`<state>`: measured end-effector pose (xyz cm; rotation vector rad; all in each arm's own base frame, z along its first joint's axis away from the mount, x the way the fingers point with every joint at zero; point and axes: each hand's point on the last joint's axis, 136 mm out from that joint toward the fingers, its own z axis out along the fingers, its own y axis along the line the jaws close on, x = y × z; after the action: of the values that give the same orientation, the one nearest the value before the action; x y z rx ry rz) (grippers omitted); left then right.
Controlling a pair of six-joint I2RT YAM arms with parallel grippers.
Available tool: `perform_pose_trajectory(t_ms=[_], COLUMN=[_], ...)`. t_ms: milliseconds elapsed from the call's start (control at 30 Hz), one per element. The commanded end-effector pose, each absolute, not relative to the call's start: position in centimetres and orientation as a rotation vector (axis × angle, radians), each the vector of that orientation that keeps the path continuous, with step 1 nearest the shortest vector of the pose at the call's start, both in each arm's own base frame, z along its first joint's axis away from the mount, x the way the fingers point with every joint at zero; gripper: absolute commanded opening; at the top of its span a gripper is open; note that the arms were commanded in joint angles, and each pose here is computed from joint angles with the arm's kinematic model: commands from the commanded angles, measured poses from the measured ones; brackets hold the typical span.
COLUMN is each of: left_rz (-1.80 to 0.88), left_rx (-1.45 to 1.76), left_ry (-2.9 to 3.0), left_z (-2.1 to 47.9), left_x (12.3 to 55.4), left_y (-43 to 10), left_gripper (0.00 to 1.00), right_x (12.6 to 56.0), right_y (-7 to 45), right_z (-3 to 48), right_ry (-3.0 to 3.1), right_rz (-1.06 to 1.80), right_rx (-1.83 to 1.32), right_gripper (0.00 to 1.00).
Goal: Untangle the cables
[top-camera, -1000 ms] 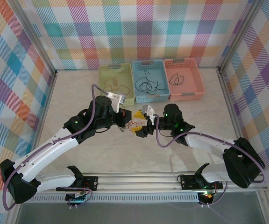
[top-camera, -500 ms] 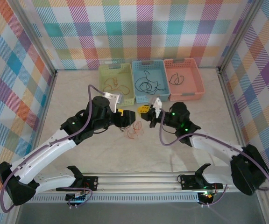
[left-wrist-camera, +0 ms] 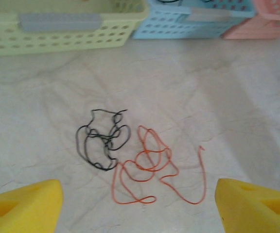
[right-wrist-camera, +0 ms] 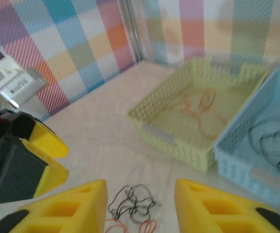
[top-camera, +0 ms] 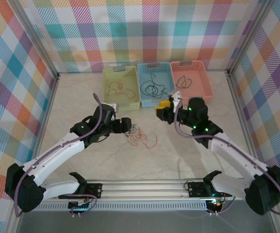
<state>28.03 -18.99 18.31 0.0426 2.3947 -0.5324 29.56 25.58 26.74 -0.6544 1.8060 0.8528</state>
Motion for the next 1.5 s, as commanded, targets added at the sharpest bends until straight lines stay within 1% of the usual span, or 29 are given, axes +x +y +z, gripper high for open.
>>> perform_pose_trajectory(t_ms=[0,133,333,567,733,900,967,1067,1100,1133,1467], left_rz=[-0.532,-0.524,-0.539,-0.552,-0.575,-0.577,-0.578,-0.575,-0.574,-0.574,-0.569], left_rx=[-0.044,-0.092,-0.137,-0.143,-0.166,-0.174,-0.175,-0.18,-0.183,-0.181,-0.213], left_ry=[2.364,2.385,2.405,2.414,2.42,2.424,2.423,2.422,2.42,2.42,2.439], left_z=[18.3,17.0,15.8,15.3,14.8,14.6,14.6,14.5,14.5,14.5,13.5], left_x=[29.1,29.4,29.6,29.8,29.9,29.9,29.8,29.8,29.8,29.8,29.9], left_y=[-17.8,-16.7,-16.1,-15.9,-15.6,-15.4,-15.3,-15.1,-15.0,-15.0,-14.7], left_gripper=[0.81,0.81,0.81,0.81,0.81,0.81,0.81,0.81,0.81,0.81,0.82], right_x=[28.5,29.2,30.3,30.9,30.1,29.6,29.6,30.1,30.2,30.1,29.2], right_y=[26.9,28.8,31.9,32.9,33.9,34.1,34.0,33.9,34.0,34.0,31.9], right_z=[20.5,15.8,12.4,8.8,6.9,5.1,5.0,6.3,7.6,9.1,27.0], right_ry=[2.155,2.342,2.495,2.613,2.646,2.686,2.69,2.626,2.584,2.539,1.997], right_rz=[1.012,0.995,1.051,1.004,1.005,0.937,0.918,0.894,0.896,0.902,0.85], right_rx=[-0.622,-0.692,-0.806,-0.864,-0.95,-1.009,-1.015,-1.011,-1.018,-1.028,-1.009], right_gripper=[0.47,0.48,0.51,0.51,0.5,0.42,0.33,0.13,0.04,0.0,0.0])
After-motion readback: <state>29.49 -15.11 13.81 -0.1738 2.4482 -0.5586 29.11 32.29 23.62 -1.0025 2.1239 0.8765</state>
